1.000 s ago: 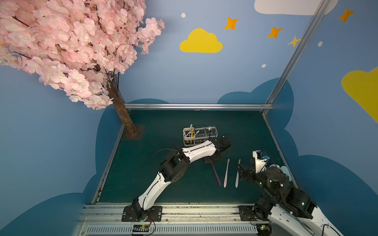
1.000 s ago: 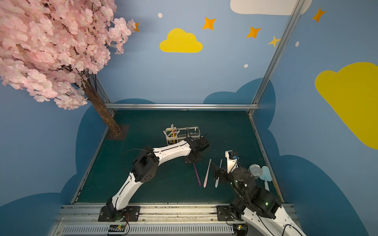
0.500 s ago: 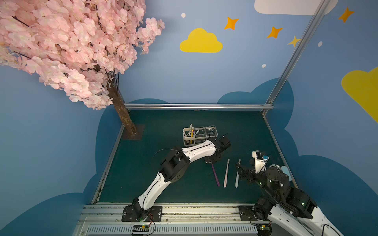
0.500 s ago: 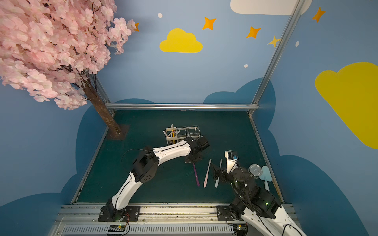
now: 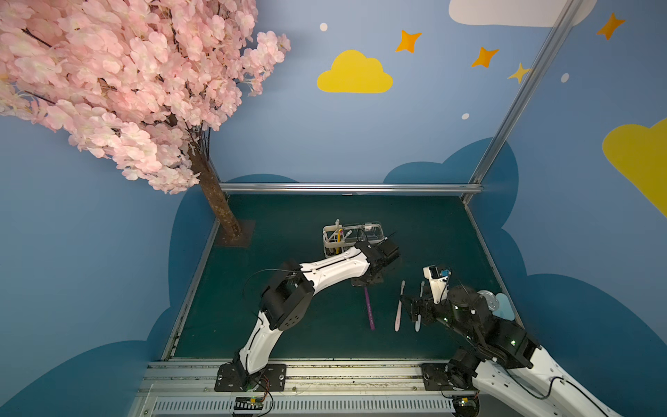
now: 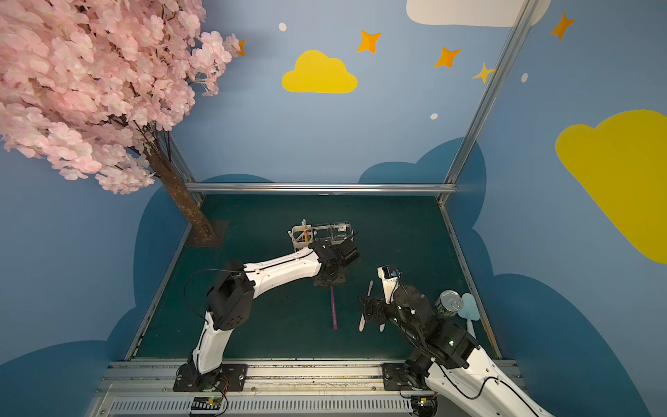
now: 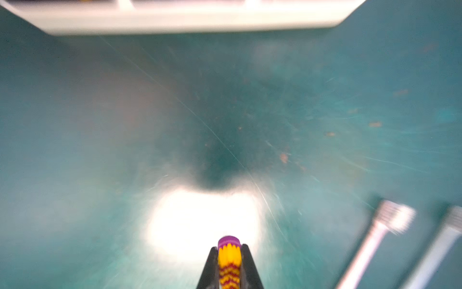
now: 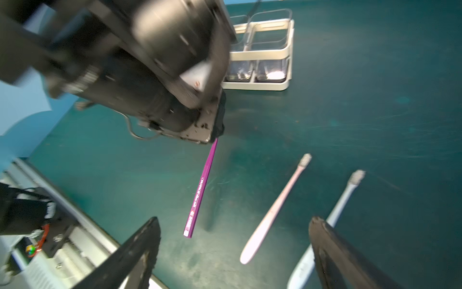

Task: Place the toothbrush into the toothbrush holder
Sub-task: Pick up the toothbrush from the center of the board.

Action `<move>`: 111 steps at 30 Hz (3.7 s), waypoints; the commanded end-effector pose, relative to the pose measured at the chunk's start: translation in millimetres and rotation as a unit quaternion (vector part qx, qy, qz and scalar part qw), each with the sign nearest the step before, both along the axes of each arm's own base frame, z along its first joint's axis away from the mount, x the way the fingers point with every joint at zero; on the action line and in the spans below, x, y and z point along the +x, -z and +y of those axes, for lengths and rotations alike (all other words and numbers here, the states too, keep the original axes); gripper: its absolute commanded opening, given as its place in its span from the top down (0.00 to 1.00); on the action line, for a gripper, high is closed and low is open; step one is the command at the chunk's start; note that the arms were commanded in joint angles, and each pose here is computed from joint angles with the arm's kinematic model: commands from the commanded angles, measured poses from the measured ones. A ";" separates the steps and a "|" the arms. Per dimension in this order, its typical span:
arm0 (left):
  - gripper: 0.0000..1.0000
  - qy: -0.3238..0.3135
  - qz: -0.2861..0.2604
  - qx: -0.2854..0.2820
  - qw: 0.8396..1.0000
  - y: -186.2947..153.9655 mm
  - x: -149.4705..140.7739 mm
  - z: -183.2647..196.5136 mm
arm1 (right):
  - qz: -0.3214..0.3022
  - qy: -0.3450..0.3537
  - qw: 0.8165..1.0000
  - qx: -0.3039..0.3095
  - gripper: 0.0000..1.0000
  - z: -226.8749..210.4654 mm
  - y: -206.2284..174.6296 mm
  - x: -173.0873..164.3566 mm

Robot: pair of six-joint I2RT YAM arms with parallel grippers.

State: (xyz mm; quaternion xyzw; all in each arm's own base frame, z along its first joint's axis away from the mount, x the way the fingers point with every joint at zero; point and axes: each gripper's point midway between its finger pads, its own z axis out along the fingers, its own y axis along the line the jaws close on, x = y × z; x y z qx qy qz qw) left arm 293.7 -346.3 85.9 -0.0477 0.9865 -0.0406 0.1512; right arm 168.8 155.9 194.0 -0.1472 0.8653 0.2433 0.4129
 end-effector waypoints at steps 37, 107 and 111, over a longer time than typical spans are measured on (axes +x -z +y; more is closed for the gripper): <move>0.95 0.006 -0.128 -0.108 0.986 -102.9 -36.2 30.8 | 0.220 -0.170 0.935 0.222 0.55 120.6 39.7 -29.4; 0.44 -0.040 0.082 -0.388 0.917 -142.6 -43.4 62.0 | 0.151 -0.378 0.893 0.189 1.00 125.0 6.1 -90.8; 0.46 -0.041 0.101 -0.419 0.901 -144.9 -48.7 59.1 | 0.166 -0.383 0.891 0.178 1.00 125.8 13.7 -92.4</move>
